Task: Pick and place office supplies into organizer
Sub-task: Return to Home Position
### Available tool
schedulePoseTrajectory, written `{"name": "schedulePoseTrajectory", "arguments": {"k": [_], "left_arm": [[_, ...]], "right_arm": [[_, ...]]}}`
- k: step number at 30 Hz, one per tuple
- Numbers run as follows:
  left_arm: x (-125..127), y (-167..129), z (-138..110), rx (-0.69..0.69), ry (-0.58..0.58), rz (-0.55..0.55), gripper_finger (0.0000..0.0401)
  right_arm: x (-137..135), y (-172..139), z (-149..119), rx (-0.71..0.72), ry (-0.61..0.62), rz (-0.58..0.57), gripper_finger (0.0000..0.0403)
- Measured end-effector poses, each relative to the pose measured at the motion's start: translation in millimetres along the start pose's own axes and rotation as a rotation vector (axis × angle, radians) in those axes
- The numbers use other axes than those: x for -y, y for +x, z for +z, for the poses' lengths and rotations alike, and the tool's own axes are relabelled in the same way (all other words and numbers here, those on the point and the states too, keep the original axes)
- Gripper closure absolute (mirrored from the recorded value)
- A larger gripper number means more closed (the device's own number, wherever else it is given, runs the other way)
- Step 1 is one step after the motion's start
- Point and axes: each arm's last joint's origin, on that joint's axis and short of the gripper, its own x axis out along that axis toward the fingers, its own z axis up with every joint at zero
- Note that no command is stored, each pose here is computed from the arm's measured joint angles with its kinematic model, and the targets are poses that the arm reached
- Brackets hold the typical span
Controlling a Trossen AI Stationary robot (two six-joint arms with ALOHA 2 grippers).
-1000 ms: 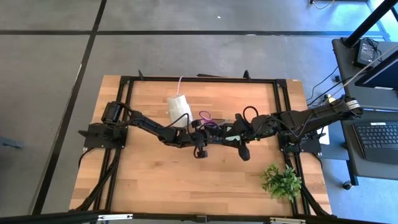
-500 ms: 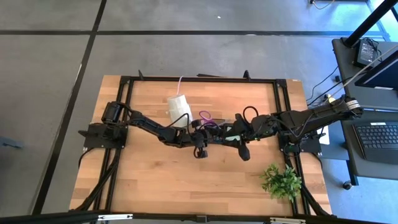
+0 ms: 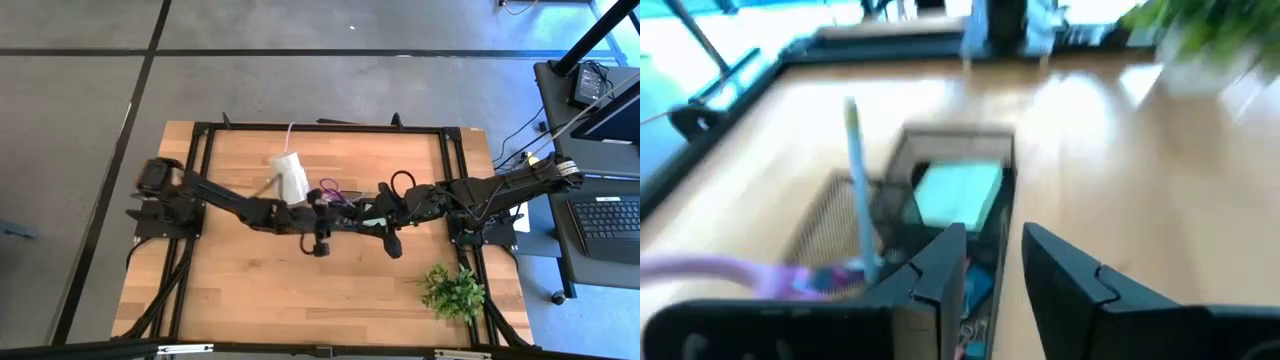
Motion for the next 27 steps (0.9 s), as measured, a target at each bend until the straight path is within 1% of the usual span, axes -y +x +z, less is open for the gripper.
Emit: {"name": "schedulePoseTrajectory", "arguments": {"k": [4,6,8,9,13,16,19,21,23,27], "left_arm": [[-18,-45,32,0.036,-0.019,-0.05,0.031],[-29,-70,45,0.056,-0.028,-0.061,0.0313],[-40,-96,55,0.076,-0.02,-0.057,0.0315],[-45,-109,60,0.095,-0.016,-0.047,0.0315],[-64,-156,69,0.15,-0.016,-0.002,0.0315],[-76,-183,60,0.204,-0.04,0.006,0.0317],[-87,-206,39,0.241,-0.089,0.02,0.0322],[-94,-220,23,0.271,-0.13,0.05,0.0326],[-101,-234,7,0.303,-0.173,0.069,0.033],[-111,-253,-21,0.368,-0.239,0.056,0.0336]], "right_arm": [[0,-4,1,0.004,0.002,0.0,0.0246],[0,-8,3,0.018,-0.032,0.005,0.0246],[3,-15,6,0.039,-0.068,-0.01,0.0246],[5,-19,8,0.058,-0.067,-0.015,0.0246],[16,-37,8,0.109,-0.085,-0.047,0.0246],[22,-52,1,0.145,-0.09,-0.051,0.0246],[29,-66,-9,0.203,-0.078,-0.049,0.0246],[33,-75,-19,0.231,-0.065,-0.05,0.0246],[37,-84,-28,0.257,-0.034,-0.044,0.0246],[43,-101,-48,0.313,-0.01,-0.031,0.0246]]}}
